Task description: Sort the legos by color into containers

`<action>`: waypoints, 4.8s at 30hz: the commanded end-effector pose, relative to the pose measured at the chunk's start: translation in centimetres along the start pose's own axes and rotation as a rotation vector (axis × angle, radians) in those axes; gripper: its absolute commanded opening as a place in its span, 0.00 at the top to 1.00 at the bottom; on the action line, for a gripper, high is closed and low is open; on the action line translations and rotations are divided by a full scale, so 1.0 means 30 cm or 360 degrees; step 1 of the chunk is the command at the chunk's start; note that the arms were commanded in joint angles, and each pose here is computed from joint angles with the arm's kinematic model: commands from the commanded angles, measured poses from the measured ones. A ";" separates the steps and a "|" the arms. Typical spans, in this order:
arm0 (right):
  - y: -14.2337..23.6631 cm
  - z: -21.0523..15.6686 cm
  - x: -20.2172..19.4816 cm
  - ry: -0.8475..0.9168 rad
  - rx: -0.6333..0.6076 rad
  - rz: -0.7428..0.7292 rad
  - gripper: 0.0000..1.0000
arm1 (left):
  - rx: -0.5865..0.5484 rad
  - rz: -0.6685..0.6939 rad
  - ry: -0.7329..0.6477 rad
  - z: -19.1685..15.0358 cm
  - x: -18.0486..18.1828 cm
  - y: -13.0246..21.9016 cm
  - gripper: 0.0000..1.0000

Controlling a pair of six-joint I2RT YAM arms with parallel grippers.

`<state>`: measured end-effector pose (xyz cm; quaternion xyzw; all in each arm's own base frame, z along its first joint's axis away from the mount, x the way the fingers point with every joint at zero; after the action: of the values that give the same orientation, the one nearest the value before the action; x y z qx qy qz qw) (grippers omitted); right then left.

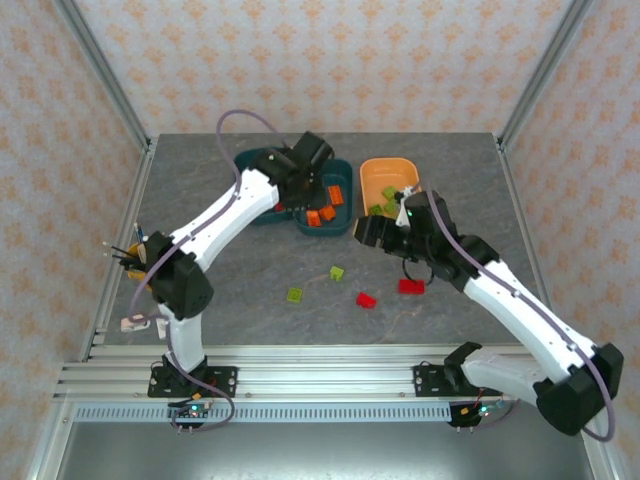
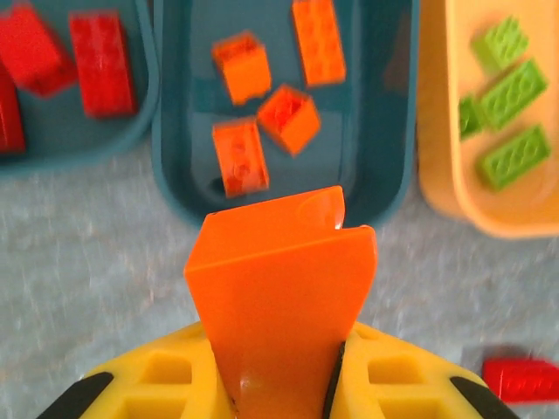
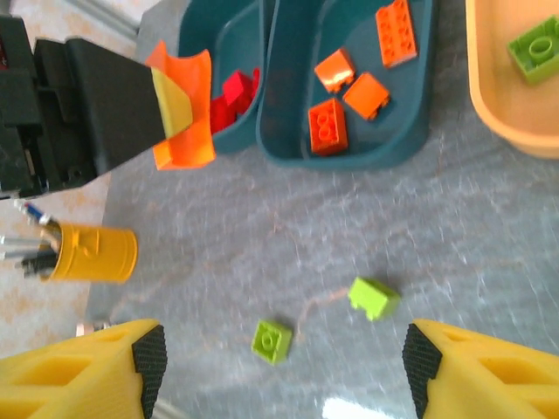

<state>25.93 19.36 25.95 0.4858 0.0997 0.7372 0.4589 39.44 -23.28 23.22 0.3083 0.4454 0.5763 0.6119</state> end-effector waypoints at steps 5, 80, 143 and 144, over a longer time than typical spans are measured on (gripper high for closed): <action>-0.113 0.242 0.106 -0.0115 -0.0227 0.0042 0.27 | -0.0042 0.0054 0.0028 0.239 0.028 -0.240 0.76; -0.545 -0.323 -0.205 -0.0412 0.0629 -0.1050 0.71 | -0.0202 -0.0435 0.0474 -0.445 0.391 0.262 0.25; 0.151 -0.224 -0.346 -0.0341 0.0323 -0.0621 0.34 | 0.0911 -0.0150 0.0515 -0.698 -0.285 -0.213 0.24; 0.161 -0.241 -0.345 -0.0344 0.0337 -0.0596 0.34 | 0.0919 -0.0147 0.0567 -0.706 -0.300 -0.219 0.23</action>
<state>20.07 10.50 18.48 0.5642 0.2231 0.5573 0.5668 24.77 -34.01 9.33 0.3831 0.6473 0.4365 0.4937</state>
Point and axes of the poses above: each hand's point on the last joint's axis, 136 mm out from that joint toward the fingers, its own y axis back along the fingers, its own x axis along the line the jaws close on, z = x × y, the point moved 3 cm from there along y, back along the fingers, and after that the axes turned 1 degree about -y, right-handed, at the moved point
